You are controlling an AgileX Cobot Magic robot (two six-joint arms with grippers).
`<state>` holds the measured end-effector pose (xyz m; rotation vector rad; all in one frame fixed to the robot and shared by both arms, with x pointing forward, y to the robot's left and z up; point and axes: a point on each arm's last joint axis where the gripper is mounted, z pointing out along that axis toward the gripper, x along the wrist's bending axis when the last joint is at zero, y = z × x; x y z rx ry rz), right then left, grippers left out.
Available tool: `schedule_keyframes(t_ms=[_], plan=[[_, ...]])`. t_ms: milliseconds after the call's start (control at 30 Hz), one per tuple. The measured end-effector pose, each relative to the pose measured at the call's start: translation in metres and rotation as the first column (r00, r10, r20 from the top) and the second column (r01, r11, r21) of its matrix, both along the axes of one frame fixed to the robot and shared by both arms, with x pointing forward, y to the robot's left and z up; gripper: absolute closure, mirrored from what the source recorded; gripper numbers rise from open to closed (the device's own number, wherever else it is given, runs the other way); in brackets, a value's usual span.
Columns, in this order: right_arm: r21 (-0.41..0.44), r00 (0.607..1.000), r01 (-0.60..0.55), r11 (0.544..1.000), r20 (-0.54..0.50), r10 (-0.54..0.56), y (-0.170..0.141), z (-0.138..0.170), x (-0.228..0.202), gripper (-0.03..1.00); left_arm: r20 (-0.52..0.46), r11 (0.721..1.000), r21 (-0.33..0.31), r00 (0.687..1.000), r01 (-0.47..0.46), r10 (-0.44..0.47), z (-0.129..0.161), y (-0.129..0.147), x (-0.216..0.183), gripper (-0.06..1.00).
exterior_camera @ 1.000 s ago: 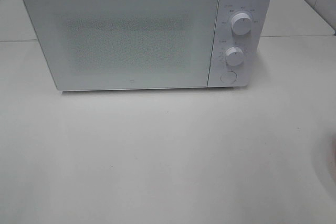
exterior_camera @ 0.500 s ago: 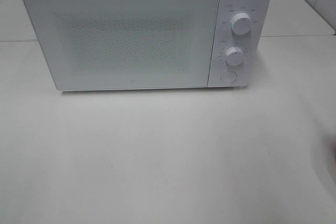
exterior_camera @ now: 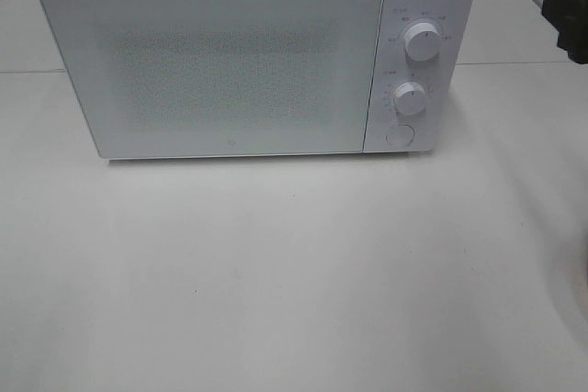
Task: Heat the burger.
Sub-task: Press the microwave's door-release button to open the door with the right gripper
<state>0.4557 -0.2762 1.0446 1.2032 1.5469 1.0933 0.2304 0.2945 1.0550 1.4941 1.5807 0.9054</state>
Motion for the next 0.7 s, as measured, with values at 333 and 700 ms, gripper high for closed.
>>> schedule_keyframes(t_ms=[333, 700], plan=[[0.004, 0.998, -0.005, 1.0, 0.066, 0.004, 0.003, -0.035, 0.035, 0.23, 0.0, 1.0, 0.0, 1.0, 0.0, 0.0, 0.0, 0.0, 0.0, -0.04], [-0.054, 0.983, 0.079, 0.995, 0.167, -0.069, 0.028, -0.067, 0.027, 0.23, 0.0, 1.0, 0.0, 1.0, 0.0, 0.0, 0.0, 0.0, 0.0, -0.04]])
